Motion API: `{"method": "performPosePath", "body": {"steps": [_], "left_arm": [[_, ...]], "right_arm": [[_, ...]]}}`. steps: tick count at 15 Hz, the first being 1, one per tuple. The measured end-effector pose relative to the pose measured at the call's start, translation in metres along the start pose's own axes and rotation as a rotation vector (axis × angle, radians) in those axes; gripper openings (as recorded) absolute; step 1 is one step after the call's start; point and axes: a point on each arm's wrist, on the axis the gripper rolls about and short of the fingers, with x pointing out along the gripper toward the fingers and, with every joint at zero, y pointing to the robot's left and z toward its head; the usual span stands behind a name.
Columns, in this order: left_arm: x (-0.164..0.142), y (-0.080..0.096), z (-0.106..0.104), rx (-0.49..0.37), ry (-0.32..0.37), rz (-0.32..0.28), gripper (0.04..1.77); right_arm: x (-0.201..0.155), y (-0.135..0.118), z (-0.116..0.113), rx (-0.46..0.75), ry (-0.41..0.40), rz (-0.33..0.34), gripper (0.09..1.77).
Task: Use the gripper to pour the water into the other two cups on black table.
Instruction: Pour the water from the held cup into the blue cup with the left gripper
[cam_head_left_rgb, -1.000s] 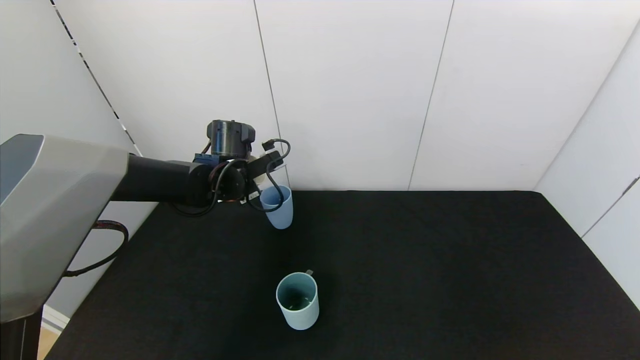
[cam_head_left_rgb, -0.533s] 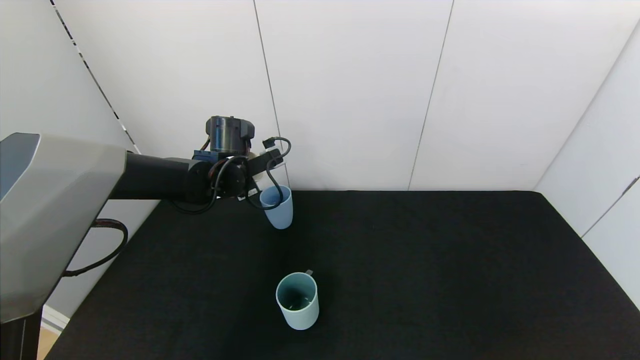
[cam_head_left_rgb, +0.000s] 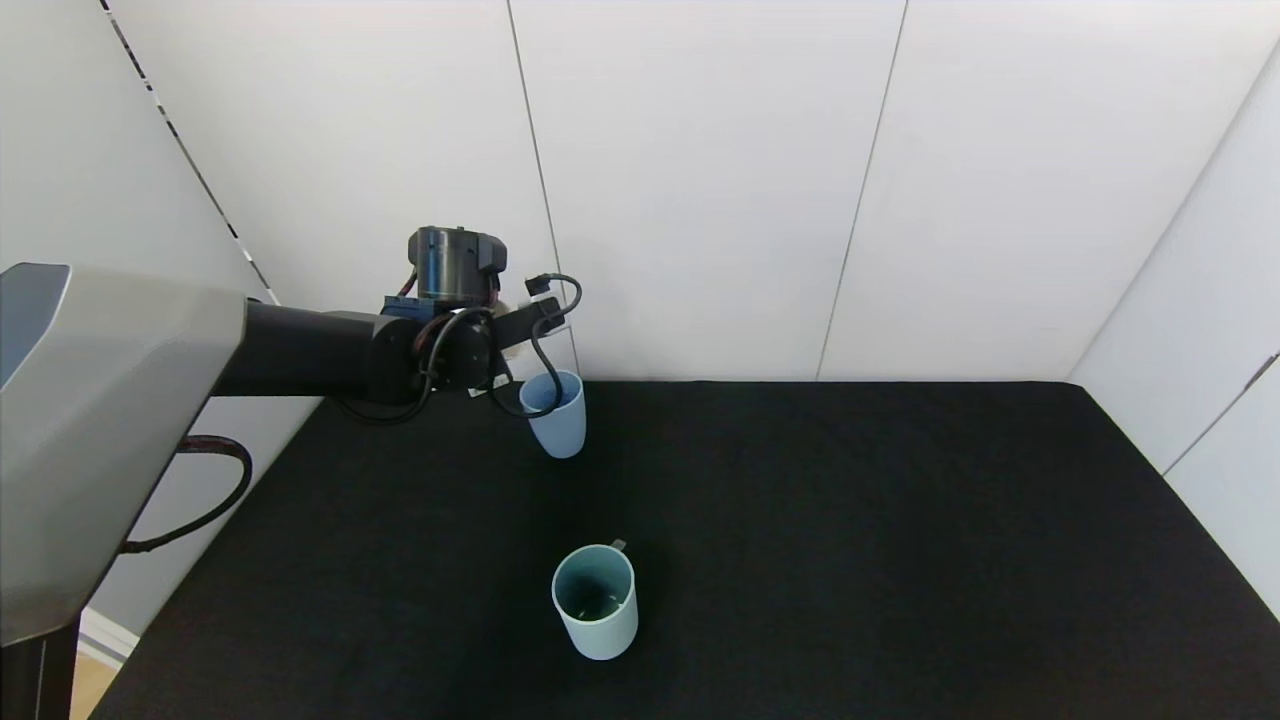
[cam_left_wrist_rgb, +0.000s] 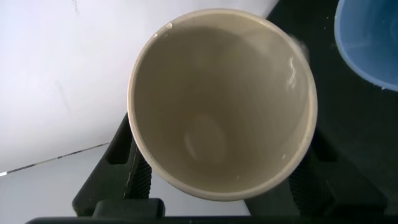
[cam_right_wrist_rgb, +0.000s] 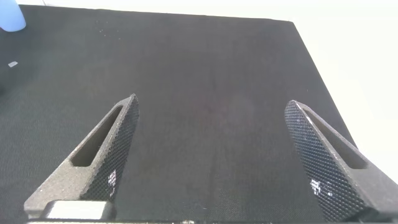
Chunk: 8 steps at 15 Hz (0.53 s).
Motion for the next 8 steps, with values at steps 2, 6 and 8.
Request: {"method": "performPosePath", "body": {"steps": [2,6,8], "left_arm": [[-0.0007,0.0011,-0.0001,0.015,0.005,0.005,1.21],[-0.0021,0.0031,-0.0001,0.031,0.005,0.011,1.21],[-0.003,0.0043,-0.0003,0.036,0.017,0.019,1.21]], "right_arm": [[0.0,0.0,0.0,0.0,0.0,0.0,1.71],[0.0,0.0,0.0,0.0,0.0,0.0,1.71],[0.0,0.0,0.0,0.0,0.0,0.0,1.71]]}}
